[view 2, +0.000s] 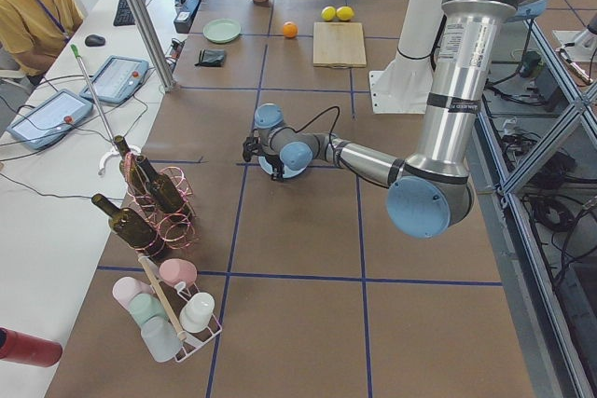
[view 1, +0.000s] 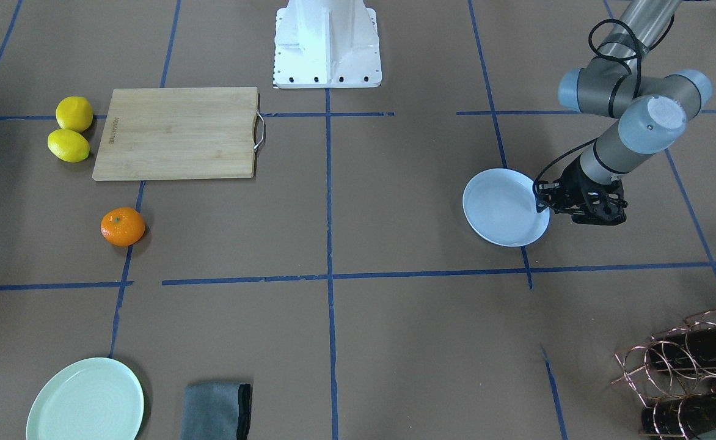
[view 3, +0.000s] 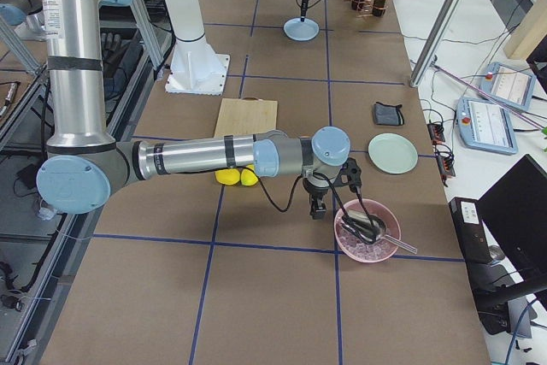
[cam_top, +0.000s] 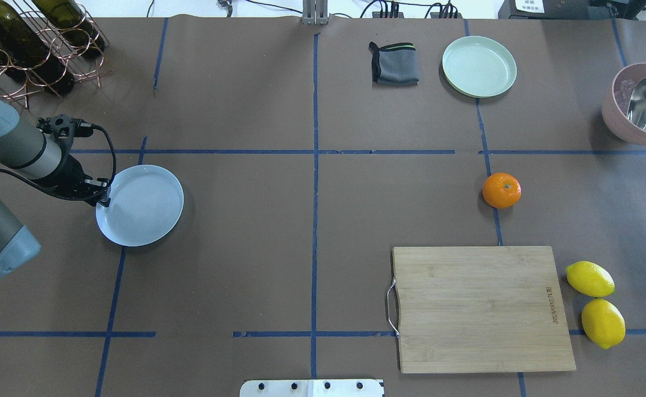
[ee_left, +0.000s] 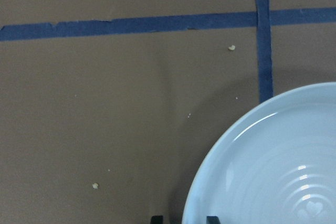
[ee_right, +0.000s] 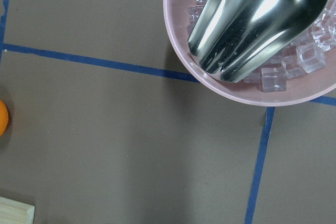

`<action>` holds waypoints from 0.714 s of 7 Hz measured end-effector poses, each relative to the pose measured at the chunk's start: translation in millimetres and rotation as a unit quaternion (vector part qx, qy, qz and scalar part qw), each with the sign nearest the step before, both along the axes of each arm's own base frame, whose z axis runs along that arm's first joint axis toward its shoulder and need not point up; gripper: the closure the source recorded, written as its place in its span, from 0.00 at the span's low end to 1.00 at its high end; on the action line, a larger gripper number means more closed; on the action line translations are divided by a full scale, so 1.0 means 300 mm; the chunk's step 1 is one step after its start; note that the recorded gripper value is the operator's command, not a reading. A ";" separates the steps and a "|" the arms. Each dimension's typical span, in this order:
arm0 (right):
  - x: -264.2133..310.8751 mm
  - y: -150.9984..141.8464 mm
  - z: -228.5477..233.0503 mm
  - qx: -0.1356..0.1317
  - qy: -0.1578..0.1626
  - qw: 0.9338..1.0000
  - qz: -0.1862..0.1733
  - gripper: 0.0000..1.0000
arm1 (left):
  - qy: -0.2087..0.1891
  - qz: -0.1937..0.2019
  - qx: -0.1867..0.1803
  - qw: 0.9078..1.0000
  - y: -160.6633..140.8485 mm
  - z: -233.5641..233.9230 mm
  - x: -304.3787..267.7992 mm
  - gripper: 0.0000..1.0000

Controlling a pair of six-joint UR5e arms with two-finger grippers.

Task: Pick orange to plate
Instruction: 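Slide the light blue plate with the left gripper toward the table center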

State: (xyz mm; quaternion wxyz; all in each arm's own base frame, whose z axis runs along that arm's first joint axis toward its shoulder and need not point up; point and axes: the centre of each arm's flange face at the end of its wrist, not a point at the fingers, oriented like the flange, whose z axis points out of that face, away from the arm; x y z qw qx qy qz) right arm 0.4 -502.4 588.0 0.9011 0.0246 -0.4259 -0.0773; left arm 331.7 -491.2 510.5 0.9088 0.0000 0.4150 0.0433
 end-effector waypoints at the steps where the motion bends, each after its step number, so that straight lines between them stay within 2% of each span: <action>1: 0.000 -0.002 -0.004 0.001 0.000 1.000 0.000 0.00 | -0.001 0.001 0.000 1.000 -0.001 0.002 0.005 1.00; 3: -0.001 -0.005 -0.011 0.002 -0.001 1.000 0.001 0.00 | 0.001 0.002 -0.001 1.000 -0.005 -0.008 0.014 1.00; 5: -0.001 -0.010 -0.023 0.006 -0.001 1.000 0.001 0.00 | 0.041 -0.010 -0.013 0.999 -0.028 -0.164 0.032 1.00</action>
